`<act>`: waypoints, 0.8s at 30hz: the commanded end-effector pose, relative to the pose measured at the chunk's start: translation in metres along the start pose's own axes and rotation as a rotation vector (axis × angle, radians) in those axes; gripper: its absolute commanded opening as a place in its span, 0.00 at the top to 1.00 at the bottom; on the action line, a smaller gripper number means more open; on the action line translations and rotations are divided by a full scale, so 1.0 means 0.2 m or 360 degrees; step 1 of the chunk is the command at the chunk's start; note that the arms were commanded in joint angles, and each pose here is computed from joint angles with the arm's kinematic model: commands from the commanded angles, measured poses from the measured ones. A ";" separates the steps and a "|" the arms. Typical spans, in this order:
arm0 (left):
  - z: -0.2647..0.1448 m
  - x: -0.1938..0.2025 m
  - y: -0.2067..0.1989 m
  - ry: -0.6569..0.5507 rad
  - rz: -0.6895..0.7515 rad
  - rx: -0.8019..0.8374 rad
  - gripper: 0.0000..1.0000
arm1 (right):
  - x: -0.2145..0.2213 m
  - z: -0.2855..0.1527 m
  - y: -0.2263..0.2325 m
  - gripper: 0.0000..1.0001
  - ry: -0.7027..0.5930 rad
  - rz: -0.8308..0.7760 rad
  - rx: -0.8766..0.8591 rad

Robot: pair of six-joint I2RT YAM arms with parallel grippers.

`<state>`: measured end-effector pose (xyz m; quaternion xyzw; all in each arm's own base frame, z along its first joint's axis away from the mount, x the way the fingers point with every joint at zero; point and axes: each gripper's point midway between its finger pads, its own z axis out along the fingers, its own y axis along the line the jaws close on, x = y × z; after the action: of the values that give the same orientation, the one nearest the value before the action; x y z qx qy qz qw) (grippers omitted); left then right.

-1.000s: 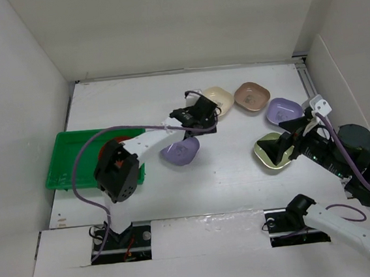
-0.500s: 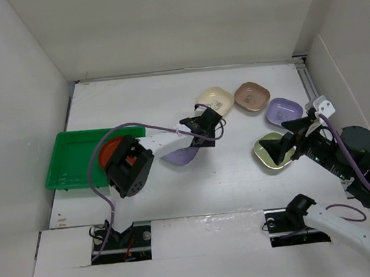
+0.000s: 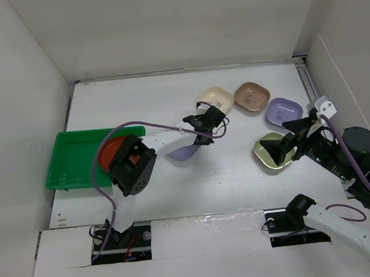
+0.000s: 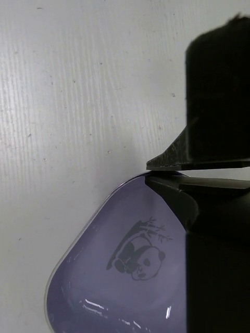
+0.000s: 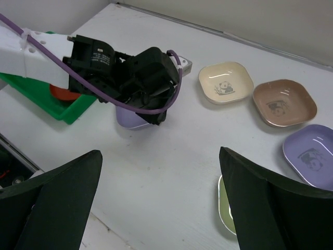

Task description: Place the plates into the plastic bin on the countertop

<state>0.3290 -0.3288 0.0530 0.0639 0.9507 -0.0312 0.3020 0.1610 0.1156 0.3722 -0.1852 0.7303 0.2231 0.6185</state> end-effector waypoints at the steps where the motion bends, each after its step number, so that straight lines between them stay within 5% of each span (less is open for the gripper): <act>1: -0.24 -0.24 0.02 -0.0173 -0.0082 -0.0028 1.00 | -0.06 -0.02 0.01 0.00 -0.0079 -0.0009 -0.0008; 6: -0.41 -0.55 0.22 -0.0324 -0.0217 -0.0084 1.00 | -0.06 -0.01 0.01 0.00 -0.0079 -0.0009 -0.0008; 14: -0.59 -0.75 0.69 -0.0427 -0.0446 -0.0342 1.00 | -0.05 -0.02 -0.01 0.00 -0.0081 -0.0009 0.0011; 24: -0.50 -0.53 1.27 -0.0293 -0.0726 -0.0650 1.00 | -0.05 -0.02 0.01 0.00 -0.0078 -0.0024 -0.0017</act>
<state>0.4074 -0.1081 0.2029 -0.1889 0.8971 0.0683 0.3936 0.1594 0.1128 0.3742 -0.1823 0.7272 0.2220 0.6234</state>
